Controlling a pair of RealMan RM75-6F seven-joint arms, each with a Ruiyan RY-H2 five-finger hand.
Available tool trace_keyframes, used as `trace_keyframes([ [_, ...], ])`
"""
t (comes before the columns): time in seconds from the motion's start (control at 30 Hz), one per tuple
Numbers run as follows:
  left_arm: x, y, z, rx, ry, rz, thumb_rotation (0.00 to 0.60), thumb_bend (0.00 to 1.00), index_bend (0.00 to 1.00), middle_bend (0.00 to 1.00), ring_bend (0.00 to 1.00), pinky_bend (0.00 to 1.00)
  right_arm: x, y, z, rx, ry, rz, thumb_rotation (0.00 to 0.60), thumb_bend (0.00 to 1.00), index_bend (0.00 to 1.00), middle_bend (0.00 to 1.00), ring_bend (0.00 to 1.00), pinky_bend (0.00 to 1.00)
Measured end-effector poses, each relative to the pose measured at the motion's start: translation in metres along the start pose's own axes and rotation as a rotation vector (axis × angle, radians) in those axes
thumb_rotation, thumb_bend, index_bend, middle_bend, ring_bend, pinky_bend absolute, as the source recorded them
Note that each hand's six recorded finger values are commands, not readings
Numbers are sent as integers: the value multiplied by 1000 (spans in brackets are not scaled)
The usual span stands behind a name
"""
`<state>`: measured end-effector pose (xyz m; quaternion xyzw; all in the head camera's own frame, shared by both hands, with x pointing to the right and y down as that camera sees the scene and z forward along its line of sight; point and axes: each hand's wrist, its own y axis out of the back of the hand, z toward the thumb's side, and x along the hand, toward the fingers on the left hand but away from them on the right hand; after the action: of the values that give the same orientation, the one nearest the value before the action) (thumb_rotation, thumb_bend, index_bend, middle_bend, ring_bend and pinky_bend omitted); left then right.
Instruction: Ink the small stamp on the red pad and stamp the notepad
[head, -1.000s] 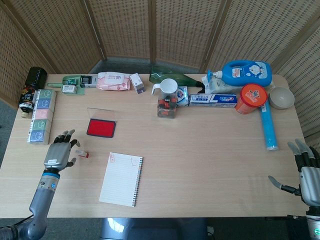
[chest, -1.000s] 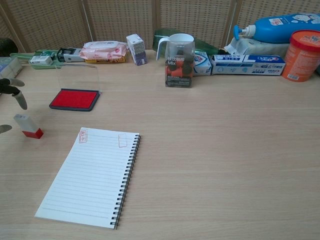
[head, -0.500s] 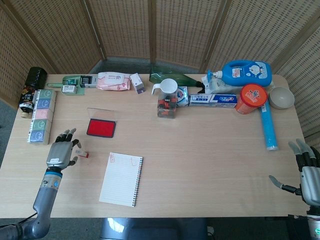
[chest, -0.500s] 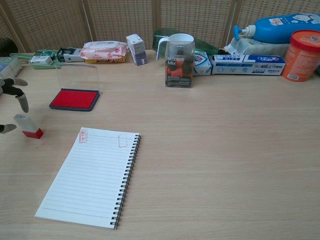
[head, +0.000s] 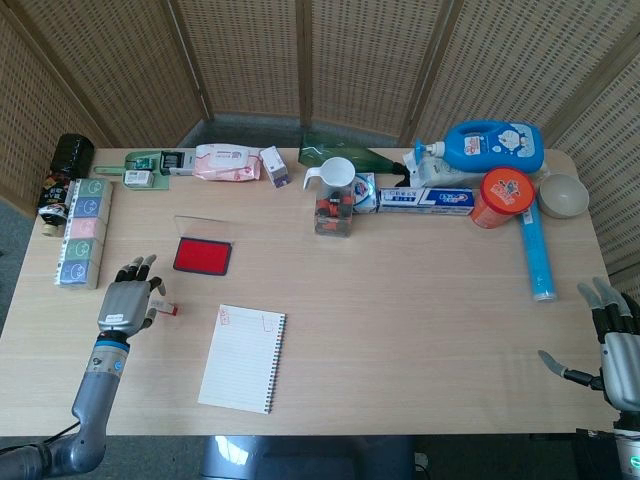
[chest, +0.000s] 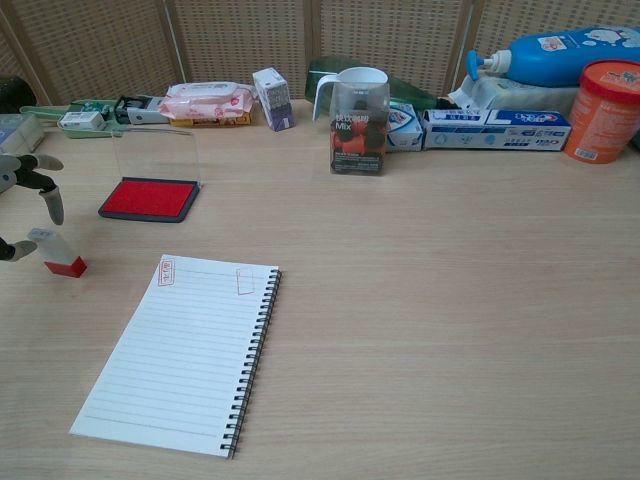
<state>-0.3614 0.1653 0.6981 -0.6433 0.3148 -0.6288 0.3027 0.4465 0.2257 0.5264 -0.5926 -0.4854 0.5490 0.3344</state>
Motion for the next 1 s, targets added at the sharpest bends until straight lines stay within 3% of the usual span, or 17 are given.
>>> trace_keyframes([
  [1.0,1,-4,4,9,1,1,600,408,514,0,0,92,0,0,-1,0,-7,9,401,0,0,0,0,0],
])
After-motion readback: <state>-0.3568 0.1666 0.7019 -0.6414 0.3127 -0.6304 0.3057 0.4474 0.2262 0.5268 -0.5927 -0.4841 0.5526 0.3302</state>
